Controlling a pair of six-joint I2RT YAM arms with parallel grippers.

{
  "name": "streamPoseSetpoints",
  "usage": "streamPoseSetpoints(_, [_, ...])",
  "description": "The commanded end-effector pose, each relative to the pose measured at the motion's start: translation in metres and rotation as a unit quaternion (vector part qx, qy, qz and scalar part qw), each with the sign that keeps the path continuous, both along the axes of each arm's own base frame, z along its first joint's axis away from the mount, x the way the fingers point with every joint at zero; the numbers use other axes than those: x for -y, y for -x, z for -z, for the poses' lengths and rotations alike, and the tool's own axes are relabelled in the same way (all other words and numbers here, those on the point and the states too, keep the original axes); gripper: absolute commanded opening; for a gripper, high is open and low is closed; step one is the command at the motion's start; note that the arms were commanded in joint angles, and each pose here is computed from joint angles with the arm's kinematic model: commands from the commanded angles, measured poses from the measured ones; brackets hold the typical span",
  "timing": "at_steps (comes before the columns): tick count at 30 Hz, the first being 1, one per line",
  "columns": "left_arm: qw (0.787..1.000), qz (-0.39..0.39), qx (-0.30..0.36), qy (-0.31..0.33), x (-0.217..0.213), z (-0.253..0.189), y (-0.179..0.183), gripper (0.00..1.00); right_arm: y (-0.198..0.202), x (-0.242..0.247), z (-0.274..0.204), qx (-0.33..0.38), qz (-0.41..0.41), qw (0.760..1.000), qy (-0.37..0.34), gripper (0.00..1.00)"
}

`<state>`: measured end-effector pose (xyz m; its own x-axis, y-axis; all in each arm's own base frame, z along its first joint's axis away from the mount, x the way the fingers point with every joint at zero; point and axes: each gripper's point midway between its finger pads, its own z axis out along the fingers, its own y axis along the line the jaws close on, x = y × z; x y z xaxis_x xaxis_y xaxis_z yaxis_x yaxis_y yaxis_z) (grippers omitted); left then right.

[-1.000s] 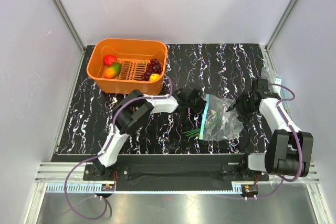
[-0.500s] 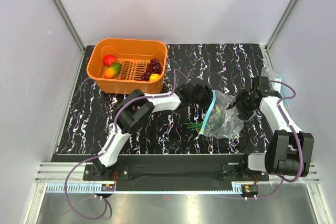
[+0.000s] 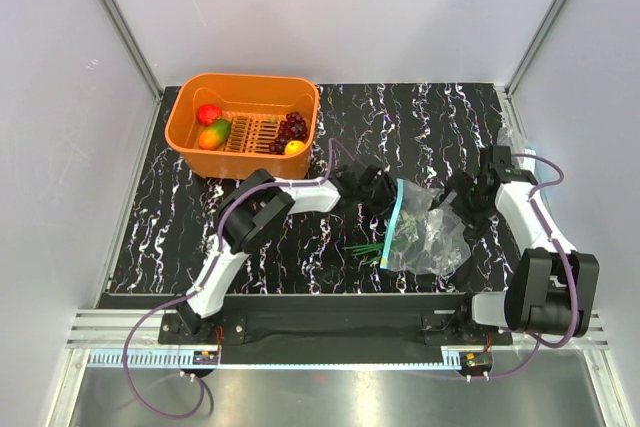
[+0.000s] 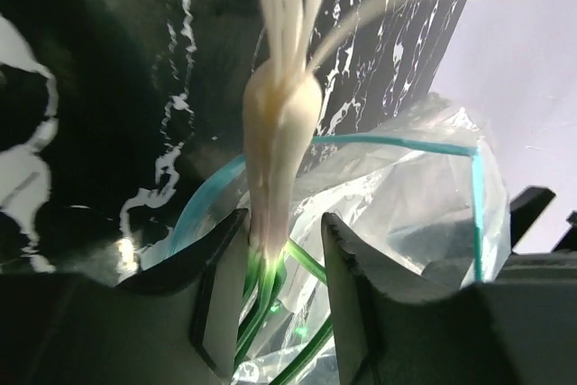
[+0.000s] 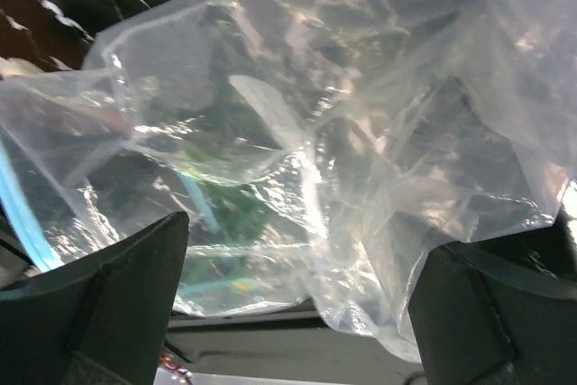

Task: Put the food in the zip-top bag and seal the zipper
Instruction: Place the fake vegetable in the zipper food storage bag.

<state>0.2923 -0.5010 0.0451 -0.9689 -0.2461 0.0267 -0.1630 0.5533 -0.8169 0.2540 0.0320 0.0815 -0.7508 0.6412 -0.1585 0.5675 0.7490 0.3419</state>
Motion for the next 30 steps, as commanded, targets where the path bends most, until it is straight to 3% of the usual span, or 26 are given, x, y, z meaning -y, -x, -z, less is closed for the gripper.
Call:
streamPoseSetpoints(1, [0.998, 0.006, 0.035, 0.045, 0.0, -0.046, -0.01, 0.41, 0.009, 0.02, -0.024, -0.006, -0.015, 0.998, 0.066, 1.0])
streamPoseSetpoints(13, [0.998, 0.004, 0.033, 0.059, 0.001, -0.049, -0.018, 0.38, 0.012, 0.058, -0.065, -0.028, 0.0, 0.983, 0.179, 1.0])
streamPoseSetpoints(19, [0.996, 0.01, 0.032, 0.085, 0.004, -0.063, -0.021, 0.39, 0.018, 0.036, -0.032, -0.07, -0.025, 0.989, 0.125, 0.98])
streamPoseSetpoints(25, [0.997, -0.008, 0.018, 0.069, -0.018, -0.06, -0.023, 0.42, -0.008, 0.006, -0.068, 0.037, -0.064, 0.995, 0.064, 0.89])
streamPoseSetpoints(30, [0.998, -0.011, 0.009, 0.059, -0.027, -0.054, -0.024, 0.42, -0.018, -0.044, -0.076, 0.064, -0.145, 0.986, 0.056, 0.87])
